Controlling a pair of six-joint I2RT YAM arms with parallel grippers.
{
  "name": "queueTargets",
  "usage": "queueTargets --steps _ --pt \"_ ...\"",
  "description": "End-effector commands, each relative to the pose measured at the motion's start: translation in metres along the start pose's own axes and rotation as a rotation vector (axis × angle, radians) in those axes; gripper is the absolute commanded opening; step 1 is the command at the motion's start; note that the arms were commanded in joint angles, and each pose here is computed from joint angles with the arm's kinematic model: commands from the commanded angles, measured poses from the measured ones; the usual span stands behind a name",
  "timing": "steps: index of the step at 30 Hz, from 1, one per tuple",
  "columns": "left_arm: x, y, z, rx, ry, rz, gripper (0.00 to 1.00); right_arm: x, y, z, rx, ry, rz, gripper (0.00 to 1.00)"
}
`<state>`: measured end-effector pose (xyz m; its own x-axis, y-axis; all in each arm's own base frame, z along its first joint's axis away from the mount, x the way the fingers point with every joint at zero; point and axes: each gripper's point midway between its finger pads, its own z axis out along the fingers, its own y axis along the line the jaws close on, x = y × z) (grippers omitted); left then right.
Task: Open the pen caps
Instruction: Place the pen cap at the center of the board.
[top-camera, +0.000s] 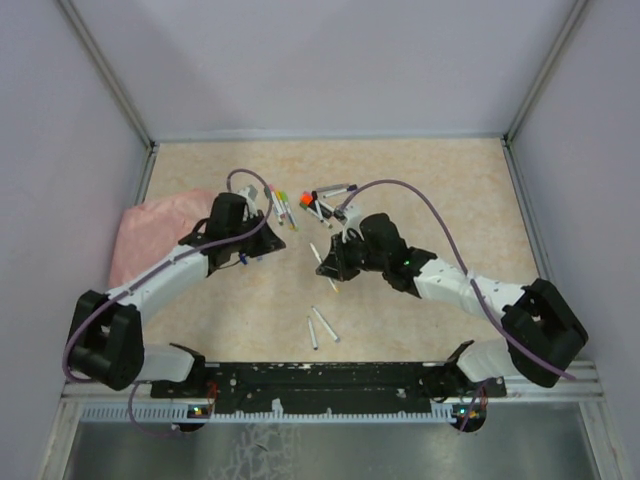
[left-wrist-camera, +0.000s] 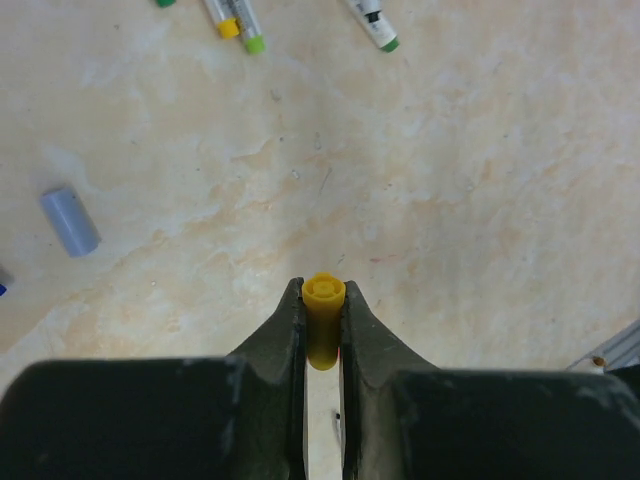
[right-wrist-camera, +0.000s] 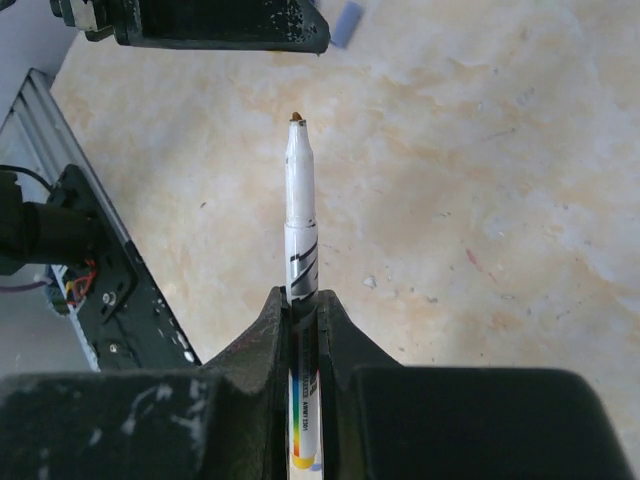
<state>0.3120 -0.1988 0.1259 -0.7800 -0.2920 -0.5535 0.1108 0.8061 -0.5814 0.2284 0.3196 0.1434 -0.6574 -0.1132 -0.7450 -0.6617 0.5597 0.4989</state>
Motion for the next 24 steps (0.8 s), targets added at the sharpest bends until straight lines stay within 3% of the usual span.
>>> queueTargets --steps 1,5,24 --pt "-0.003 0.022 0.009 -0.22 -0.007 0.038 0.0 -0.001 -0.008 -0.013 0.067 -0.033 -0.026 0.0" --pt "0.007 0.035 0.024 -0.358 0.047 0.047 0.0 0.013 -0.015 -0.017 0.094 -0.017 -0.004 0.0" --pt "0.03 0.062 0.062 -0.514 0.159 0.151 0.01 0.04 -0.027 -0.016 0.122 0.05 0.016 0.0"
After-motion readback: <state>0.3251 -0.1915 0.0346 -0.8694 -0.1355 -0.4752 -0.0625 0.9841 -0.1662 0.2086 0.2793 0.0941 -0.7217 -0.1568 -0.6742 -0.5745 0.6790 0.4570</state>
